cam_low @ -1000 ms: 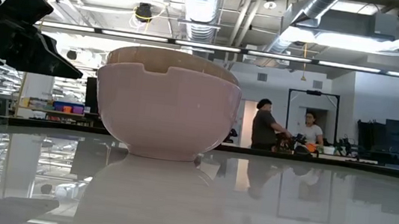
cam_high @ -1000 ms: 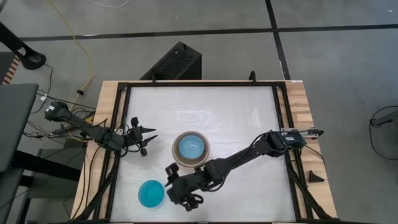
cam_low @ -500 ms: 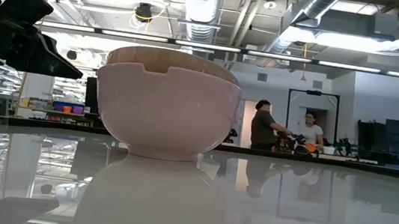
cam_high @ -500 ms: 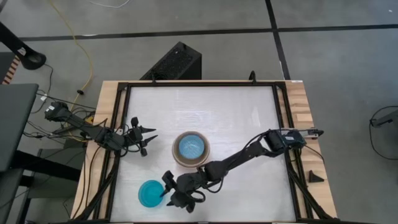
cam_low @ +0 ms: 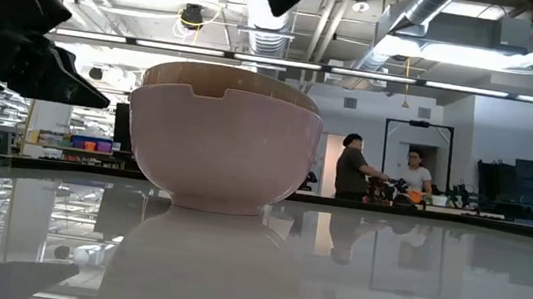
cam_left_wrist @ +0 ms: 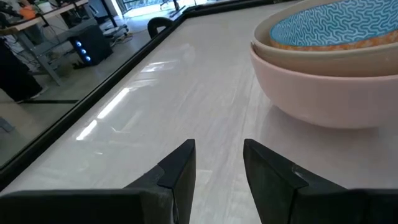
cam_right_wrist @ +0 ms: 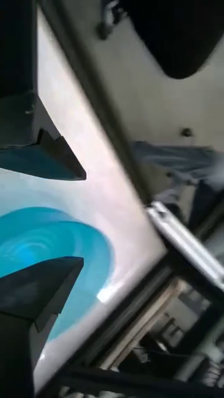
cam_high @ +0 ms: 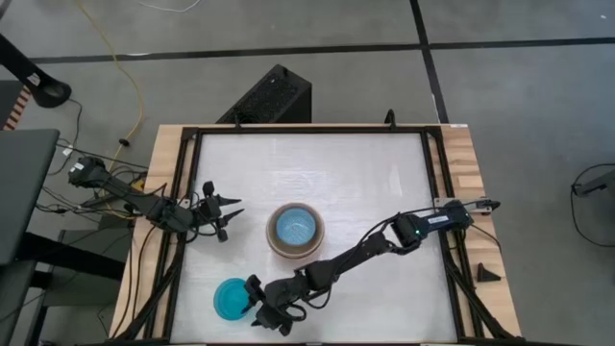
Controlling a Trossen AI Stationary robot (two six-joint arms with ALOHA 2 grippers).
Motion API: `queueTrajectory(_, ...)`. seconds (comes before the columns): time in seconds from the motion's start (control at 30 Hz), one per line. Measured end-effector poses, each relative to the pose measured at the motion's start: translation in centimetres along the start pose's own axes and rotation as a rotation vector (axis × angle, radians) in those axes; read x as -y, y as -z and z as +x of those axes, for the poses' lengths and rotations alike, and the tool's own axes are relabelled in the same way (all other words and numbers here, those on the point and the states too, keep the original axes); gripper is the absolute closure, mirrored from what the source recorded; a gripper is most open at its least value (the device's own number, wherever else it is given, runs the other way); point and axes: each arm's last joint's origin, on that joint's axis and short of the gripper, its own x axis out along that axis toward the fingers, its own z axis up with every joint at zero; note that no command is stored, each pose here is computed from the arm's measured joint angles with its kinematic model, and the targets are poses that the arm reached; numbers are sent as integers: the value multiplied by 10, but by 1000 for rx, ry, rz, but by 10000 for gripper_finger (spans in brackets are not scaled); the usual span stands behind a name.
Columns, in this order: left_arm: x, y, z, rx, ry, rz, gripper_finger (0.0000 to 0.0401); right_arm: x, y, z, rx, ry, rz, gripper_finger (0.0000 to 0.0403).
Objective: Nest bowls inside each other
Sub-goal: Stack the blue bowl on the blue patterned bowl
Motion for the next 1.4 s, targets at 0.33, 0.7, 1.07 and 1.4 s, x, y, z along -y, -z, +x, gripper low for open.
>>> queueTrajectory(0.33, 0, 0, 0, 1, -1, -1, 276, -1, 15, 3, -116, 7, -17, 159)
queueTrajectory(0.7, 0, 0, 0, 0, -1, 0, 276, 1, 23, 2, -220, 60, -48, 175)
queueTrajectory(1.07, 0, 0, 0, 0, -1, 0, 276, -4, 21, 3, -227, 59, -178, 301)
queueTrajectory(1.4, 0, 0, 0, 0, -1, 0, 276, -5, 20, 2, -240, 53, -197, 375)
